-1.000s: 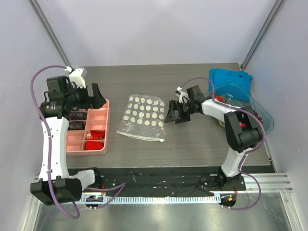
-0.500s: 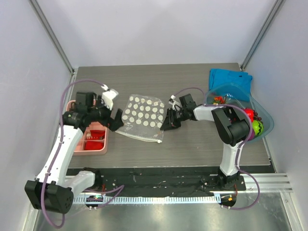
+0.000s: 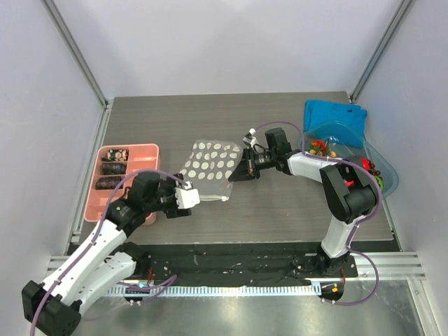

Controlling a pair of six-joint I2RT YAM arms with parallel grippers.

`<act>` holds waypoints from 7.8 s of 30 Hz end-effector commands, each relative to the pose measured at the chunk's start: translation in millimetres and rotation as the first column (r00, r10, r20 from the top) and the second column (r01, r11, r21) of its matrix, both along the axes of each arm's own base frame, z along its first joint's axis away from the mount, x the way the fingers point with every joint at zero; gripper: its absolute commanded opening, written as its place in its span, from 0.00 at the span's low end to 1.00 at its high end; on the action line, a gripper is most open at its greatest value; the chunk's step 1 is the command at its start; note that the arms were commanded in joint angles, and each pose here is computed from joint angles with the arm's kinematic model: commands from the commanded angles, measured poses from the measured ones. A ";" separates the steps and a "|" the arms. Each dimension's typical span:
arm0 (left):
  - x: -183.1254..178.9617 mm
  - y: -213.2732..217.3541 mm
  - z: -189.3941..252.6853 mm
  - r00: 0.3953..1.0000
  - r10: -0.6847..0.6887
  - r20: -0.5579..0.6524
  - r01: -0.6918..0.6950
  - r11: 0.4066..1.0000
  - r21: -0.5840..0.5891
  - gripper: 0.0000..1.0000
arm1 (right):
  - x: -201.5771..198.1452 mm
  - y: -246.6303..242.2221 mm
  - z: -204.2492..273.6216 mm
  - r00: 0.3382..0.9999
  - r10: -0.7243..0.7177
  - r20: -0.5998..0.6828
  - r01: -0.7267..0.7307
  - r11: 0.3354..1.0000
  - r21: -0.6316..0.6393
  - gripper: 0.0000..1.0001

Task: Place the food in the zip-top bag and seal the zipper
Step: Pick up the zipper food storage bag at the center of the board, then open the zipper of the food storage bag at the center of the board, then pick up the fake vegetable from the bin, then place the fake vegetable in the zipper food storage bag.

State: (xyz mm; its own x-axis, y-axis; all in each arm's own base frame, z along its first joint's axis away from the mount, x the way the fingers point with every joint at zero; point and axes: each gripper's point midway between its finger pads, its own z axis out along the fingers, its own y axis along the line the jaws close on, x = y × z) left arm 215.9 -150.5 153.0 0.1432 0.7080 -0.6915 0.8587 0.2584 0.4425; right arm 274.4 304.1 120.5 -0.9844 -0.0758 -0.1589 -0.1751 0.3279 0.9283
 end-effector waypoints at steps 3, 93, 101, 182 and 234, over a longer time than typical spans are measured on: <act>14.7 -3.6 -3.6 0.969 -0.093 0.230 0.077 0.994 0.079 0.74 | -12.0 2.1 28.4 0.999 0.041 -0.022 -0.039 0.996 0.083 0.01; 86.5 -149.8 68.5 0.159 0.442 -0.883 -0.908 0.417 0.046 0.00 | 53.3 -49.3 55.7 0.879 -0.185 0.440 0.297 0.933 -0.202 0.62; 81.1 -107.8 86.7 0.206 0.432 -0.878 -0.915 0.404 -0.016 0.00 | 51.5 -40.7 62.7 0.893 -0.142 0.427 0.236 0.955 -0.177 0.01; 108.5 -138.4 74.9 0.360 0.399 -0.844 -0.806 0.588 -0.066 0.00 | 61.9 -442.1 1.7 0.955 -0.003 0.297 0.256 0.515 -0.818 0.61; 77.2 -200.0 128.4 0.135 -0.083 -0.987 -0.705 0.693 -0.155 0.00 | 38.2 -34.9 146.0 0.132 0.573 0.809 0.091 0.806 -0.586 0.83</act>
